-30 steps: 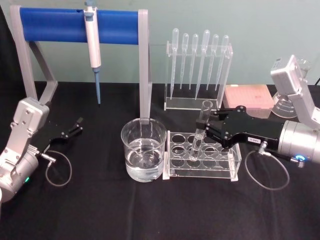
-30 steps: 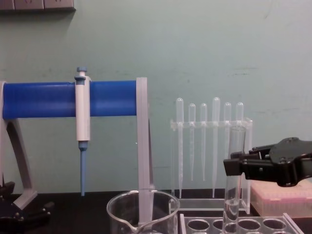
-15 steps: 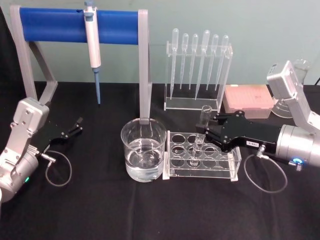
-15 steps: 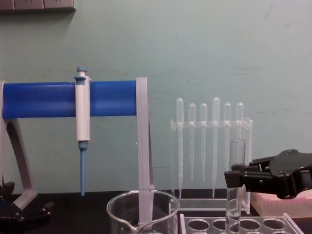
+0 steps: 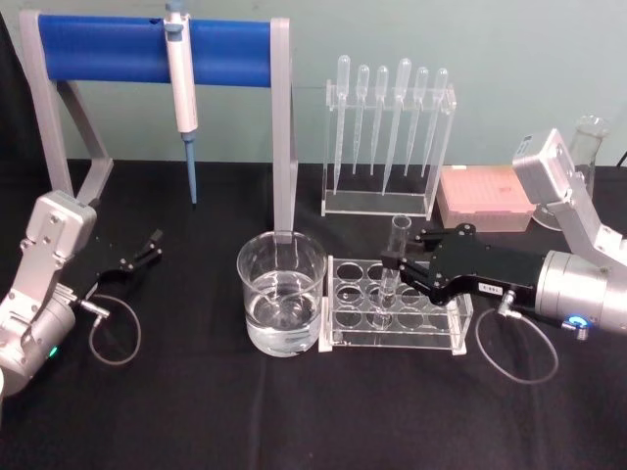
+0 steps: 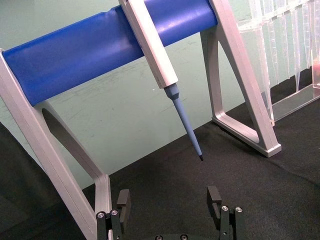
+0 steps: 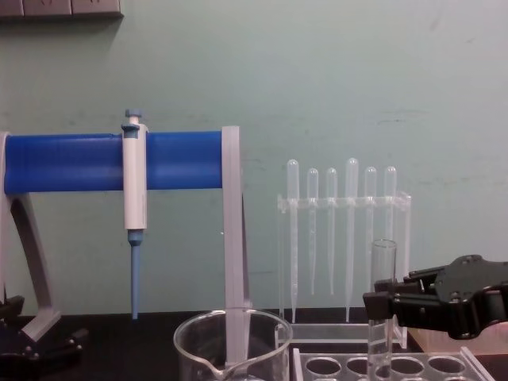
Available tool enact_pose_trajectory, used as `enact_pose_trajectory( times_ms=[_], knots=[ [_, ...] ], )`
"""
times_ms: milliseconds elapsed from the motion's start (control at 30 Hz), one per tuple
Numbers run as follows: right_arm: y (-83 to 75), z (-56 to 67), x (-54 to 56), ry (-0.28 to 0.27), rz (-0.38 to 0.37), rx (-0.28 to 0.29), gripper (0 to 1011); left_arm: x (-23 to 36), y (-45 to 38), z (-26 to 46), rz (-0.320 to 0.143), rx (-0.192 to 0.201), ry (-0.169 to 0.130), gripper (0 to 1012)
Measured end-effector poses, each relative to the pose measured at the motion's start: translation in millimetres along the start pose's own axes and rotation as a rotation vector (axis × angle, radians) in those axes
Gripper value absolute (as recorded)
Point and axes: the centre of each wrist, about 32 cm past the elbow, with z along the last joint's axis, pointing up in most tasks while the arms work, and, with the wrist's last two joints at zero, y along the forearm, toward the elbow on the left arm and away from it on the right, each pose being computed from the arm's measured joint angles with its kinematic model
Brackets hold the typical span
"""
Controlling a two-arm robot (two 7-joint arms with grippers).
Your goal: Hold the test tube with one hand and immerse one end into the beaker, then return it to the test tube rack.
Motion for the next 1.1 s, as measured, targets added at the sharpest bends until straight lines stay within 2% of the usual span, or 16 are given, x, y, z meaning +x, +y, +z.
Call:
enact_pose_trajectory(
  times_ms=[233, 333, 467, 567, 600, 700, 767, 900, 933, 1067, 1100],
  knots=[
    [0.0, 0.0, 0.0, 0.001, 0.0, 0.001, 242, 0.0, 0.0, 0.0, 0.0, 0.0, 0.0, 1000],
    [-0.1, 0.0, 0.1, 0.001, 0.0, 0.0, 282, 0.0, 0.0, 0.0, 0.0, 0.0, 0.0, 1000],
    [-0.2, 0.1, 0.3, 0.002, -0.001, 0.001, 445, 0.0, 0.0, 0.0, 0.0, 0.0, 0.0, 1000],
    [-0.3, 0.2, 0.4, 0.002, -0.001, 0.001, 504, 0.0, 0.0, 0.0, 0.0, 0.0, 0.0, 1000],
    [-0.3, 0.2, 0.4, 0.002, -0.001, 0.001, 567, 0.0, 0.0, 0.0, 0.0, 0.0, 0.0, 1000],
    [-0.6, 0.4, 0.5, 0.002, -0.001, 0.002, 666, 0.0, 0.0, 0.0, 0.0, 0.0, 0.0, 1000],
    [-4.2, 5.9, 0.1, -0.001, 0.002, 0.024, 707, 0.0, 0.0, 0.0, 0.0, 0.0, 0.0, 1000],
    [-11.6, 16.8, -2.7, -0.008, 0.012, 0.07, 855, 0.0, 0.0, 0.0, 0.0, 0.0, 0.0, 1000],
    [-13.2, 19.3, -3.3, -0.01, 0.013, 0.08, 855, 0.0, 0.0, 0.0, 0.0, 0.0, 0.0, 1000],
    [-20.9, 28.0, -5.5, -0.009, 0.005, 0.124, 983, 0.0, 0.0, 0.0, 0.0, 0.0, 0.0, 1000],
    [-22.6, 29.4, -5.9, -0.007, -0.001, 0.133, 983, 0.0, 0.0, 0.0, 0.0, 0.0, 0.0, 1000]
  ],
)
